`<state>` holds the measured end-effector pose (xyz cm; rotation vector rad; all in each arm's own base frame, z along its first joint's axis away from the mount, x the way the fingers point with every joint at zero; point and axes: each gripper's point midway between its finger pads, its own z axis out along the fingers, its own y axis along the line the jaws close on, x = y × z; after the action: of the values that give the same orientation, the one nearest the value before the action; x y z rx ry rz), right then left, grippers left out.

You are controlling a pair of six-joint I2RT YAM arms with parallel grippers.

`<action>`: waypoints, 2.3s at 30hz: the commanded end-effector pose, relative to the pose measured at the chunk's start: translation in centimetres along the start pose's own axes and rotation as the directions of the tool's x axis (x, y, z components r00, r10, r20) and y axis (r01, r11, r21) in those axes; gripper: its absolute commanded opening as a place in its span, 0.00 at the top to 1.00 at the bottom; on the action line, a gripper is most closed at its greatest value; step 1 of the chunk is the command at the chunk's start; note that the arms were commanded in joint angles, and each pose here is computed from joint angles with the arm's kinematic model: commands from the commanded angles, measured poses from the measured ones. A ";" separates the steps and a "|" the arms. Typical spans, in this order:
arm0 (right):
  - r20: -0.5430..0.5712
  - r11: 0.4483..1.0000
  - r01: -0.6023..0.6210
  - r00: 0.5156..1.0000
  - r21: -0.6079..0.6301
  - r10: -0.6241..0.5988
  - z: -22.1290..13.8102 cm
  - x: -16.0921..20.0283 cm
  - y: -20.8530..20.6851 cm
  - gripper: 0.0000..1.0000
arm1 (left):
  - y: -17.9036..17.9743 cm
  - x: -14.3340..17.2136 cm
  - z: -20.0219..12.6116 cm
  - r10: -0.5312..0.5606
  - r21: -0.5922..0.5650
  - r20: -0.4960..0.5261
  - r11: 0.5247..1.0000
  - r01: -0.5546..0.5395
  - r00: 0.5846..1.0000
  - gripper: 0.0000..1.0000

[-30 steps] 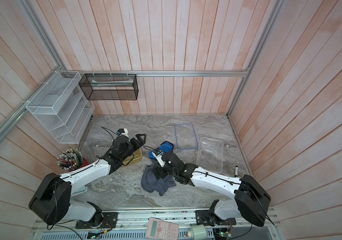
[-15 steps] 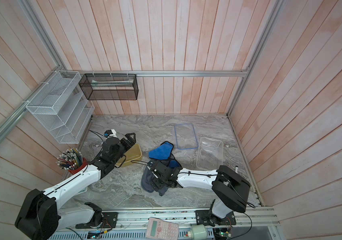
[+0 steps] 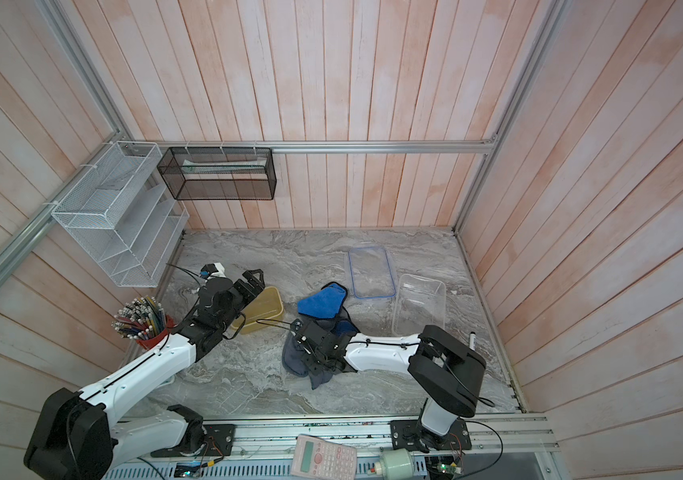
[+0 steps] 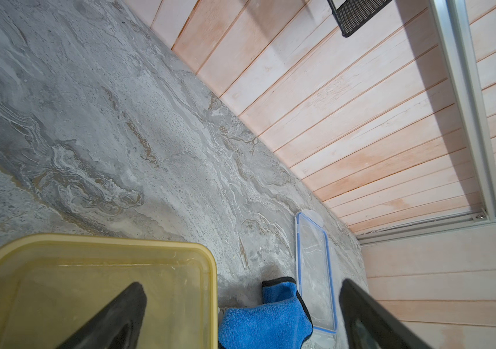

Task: Wipe the insides of the lunch boxes
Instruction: Pick up the cleaning item at the center of the board, then pick up the lunch box from the center of the board.

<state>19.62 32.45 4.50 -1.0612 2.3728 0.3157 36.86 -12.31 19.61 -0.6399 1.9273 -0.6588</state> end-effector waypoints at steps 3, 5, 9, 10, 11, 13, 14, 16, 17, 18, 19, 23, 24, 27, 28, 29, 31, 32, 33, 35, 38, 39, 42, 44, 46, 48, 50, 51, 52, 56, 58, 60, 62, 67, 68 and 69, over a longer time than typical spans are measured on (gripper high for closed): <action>0.238 1.000 -0.026 0.971 0.013 0.022 -6.0 -4.3 -1.1 0.96 | 0.3 -0.1 -0.1 0.041 -0.024 0.001 0.999 -0.041 0.999 0.00; 0.332 0.998 -0.068 0.941 0.017 0.058 -8.9 -5.6 -2.6 0.98 | -0.5 0.0 0.0 0.060 -0.010 0.001 0.998 -0.060 0.998 0.00; 0.502 0.974 -0.225 0.845 0.024 0.183 -14.5 -6.8 -7.6 1.00 | -3.1 0.9 0.3 0.151 0.009 -0.001 0.989 -0.151 0.989 0.00; 0.543 0.962 -0.271 0.812 0.027 0.213 -16.0 -6.6 -9.2 1.00 | -4.0 1.5 0.6 0.181 0.018 -0.010 0.983 -0.180 0.984 0.00; 0.589 0.948 -0.315 0.773 0.033 0.236 -17.5 -6.5 -10.8 1.00 | -4.9 2.0 1.0 0.202 0.029 -0.018 0.979 -0.202 0.979 0.00; 0.665 0.912 -0.406 0.698 0.062 0.266 -20.4 -5.7 -14.1 1.00 | -6.6 3.2 1.8 0.235 0.059 -0.040 0.971 -0.232 0.971 0.00; 0.688 0.890 -0.450 0.670 0.077 0.279 -21.4 -5.1 -15.4 1.00 | -7.7 4.0 2.3 0.254 0.087 -0.055 0.965 -0.248 0.966 0.00; 0.730 0.820 -0.561 0.607 0.113 0.314 -23.4 -3.4 -18.8 0.99 | -9.8 5.8 3.3 0.291 0.133 -0.085 0.951 -0.278 0.953 0.00; 0.736 0.781 -0.610 0.588 0.132 0.335 -24.0 -2.3 -20.3 0.99 | -11.2 6.9 3.8 0.314 0.163 -0.101 0.941 -0.296 0.944 0.01; 0.737 0.748 -0.648 0.575 0.144 0.356 -24.3 -1.4 -21.5 0.99 | -12.6 7.8 4.2 0.341 0.194 -0.114 0.929 -0.316 0.933 0.01; 0.735 0.703 -0.693 0.559 0.161 0.382 -24.7 -0.2 -22.8 0.99 | -14.1 9.3 4.7 0.376 0.229 -0.131 0.912 -0.341 0.917 0.01; 0.720 0.567 -0.805 0.497 0.175 0.484 -24.8 3.2 -26.6 0.99 | -19.7 14.9 6.5 0.497 0.357 -0.194 0.839 -0.411 0.846 0.02; 0.714 0.544 -0.821 0.486 0.174 0.504 -24.6 3.9 -27.2 0.99 | -20.5 16.4 6.8 0.519 0.382 -0.214 0.824 -0.418 0.827 0.03; 0.676 0.470 -0.864 0.456 0.180 0.579 -23.3 6.1 -28.7 0.99 | -22.8 20.8 7.6 0.569 0.466 -0.281 0.785 -0.409 0.773 0.05; 0.654 0.450 -0.875 0.447 0.178 0.610 -22.6 6.8 -29.0 0.99 | -23.1 22.4 7.9 0.584 0.483 -0.303 0.775 -0.407 0.753 0.06; 0.638 0.436 -0.883 0.439 0.175 0.633 -22.1 7.4 -29.3 0.99 | -23.3 23.8 8.1 0.596 0.494 -0.322 0.768 -0.407 0.735 0.07; 0.619 0.420 -0.892 0.426 0.167 0.659 -21.4 8.2 -29.5 0.99 | -23.3 26.4 8.4 0.617 0.513 -0.360 0.758 -0.403 0.700 0.10; 0.613 0.413 -0.896 0.421 0.164 0.669 -21.1 8.5 -29.6 0.97 | -23.3 27.5 8.6 0.621 0.518 -0.380 0.757 -0.398 0.685 0.11; 0.610 0.408 -0.898 0.417 0.164 0.674 -21.0 8.8 -29.6 0.96 | -23.3 28.4 8.7 0.624 0.525 -0.397 0.756 -0.391 0.673 0.12; 0.605 0.393 -0.904 0.410 0.169 0.683 -20.8 9.5 -29.8 0.96 | -23.6 29.9 8.7 0.633 0.543 -0.414 0.749 -0.380 0.654 0.14; 0.586 0.389 -0.910 0.397 0.147 0.707 -20.1 10.2 -29.6 0.96 | -24.0 31.6 8.8 0.662 0.561 -0.423 0.728 -0.395 0.619 0.16; 0.578 0.387 -0.912 0.391 0.138 0.716 -19.8 10.3 -29.5 0.96 | -23.9 32.1 9.1 0.669 0.559 -0.431 0.725 -0.404 0.605 0.16; 0.563 0.371 -0.918 0.381 0.138 0.734 -19.3 11.1 -29.5 0.96 | -23.4 33.2 10.0 0.687 0.547 -0.456 0.718 -0.431 0.565 0.17; 0.555 0.359 -0.923 0.373 0.140 0.744 -19.1 11.6 -29.6 0.95 | -22.9 33.7 10.4 0.687 0.537 -0.474 0.721 -0.438 0.551 0.17; 0.545 0.352 -0.927 0.364 0.131 0.755 -18.8 11.7 -29.5 0.95 | -22.6 34.2 10.6 0.686 0.539 -0.479 0.722 -0.433 0.547 0.18; 0.539 0.345 -0.932 0.348 0.111 0.767 -18.5 11.6 -29.5 0.95 | -22.4 34.4 10.8 0.688 0.536 -0.481 0.721 -0.438 0.543 0.20; 0.539 0.339 -0.936 0.334 0.095 0.773 -18.3 11.5 -29.4 0.95 | -22.7 36.3 9.6 0.708 0.558 -0.486 0.703 -0.441 0.513 0.21; 0.538 0.335 -0.938 0.329 0.090 0.776 -18.1 11.6 -29.4 0.95 | -22.7 36.5 9.6 0.712 0.559 -0.487 0.699 -0.446 0.506 0.22; 0.540 0.333 -0.939 0.327 0.090 0.775 -18.1 11.6 -29.5 0.95 | -22.6 36.7 9.6 0.716 0.561 -0.488 0.695 -0.449 0.499 0.22; 0.532 0.326 -0.940 0.326 0.098 0.781 -17.8 12.0 -29.4 0.95 | -22.8 37.7 9.4 0.736 0.580 -0.485 0.675 -0.456 0.471 0.25; 0.528 0.319 -0.942 0.324 0.105 0.785 -17.7 12.3 -29.4 0.95 | -22.7 38.1 9.5 0.744 0.578 -0.489 0.667 -0.471 0.455 0.27; 0.525 0.314 -0.944 0.320 0.105 0.788 -17.4 12.4 -29.3 0.95 | -22.0 38.5 9.8 0.745 0.560 -0.502 0.667 -0.492 0.439 0.28; 0.524 0.307 -0.947 0.311 0.098 0.793 -17.3 12.5 -29.3 0.95 | -21.4 38.4 10.1 0.743 0.539 -0.512 0.668 -0.513 0.430 0.31; 0.486 0.319 -0.946 0.302 0.049 0.820 -16.1 12.2 -28.7 0.95 | -21.3 37.4 10.1 0.748 0.514 -0.500 0.662 -0.545 0.437 0.46; 0.471 0.329 -0.944 0.307 0.037 0.827 -15.7 12.2 -28.4 0.96 | -21.2 37.3 10.1 0.751 0.512 -0.497 0.659 -0.551 0.436 0.49; 0.457 0.334 -0.942 0.308 0.025 0.835 -15.4 12.1 -28.2 0.96 | -21.3 37.1 10.1 0.752 0.508 -0.493 0.658 -0.556 0.438 0.52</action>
<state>28.16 -1.12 11.15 0.6294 2.2703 0.3899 33.95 -55.51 7.21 0.6814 2.4312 -0.7345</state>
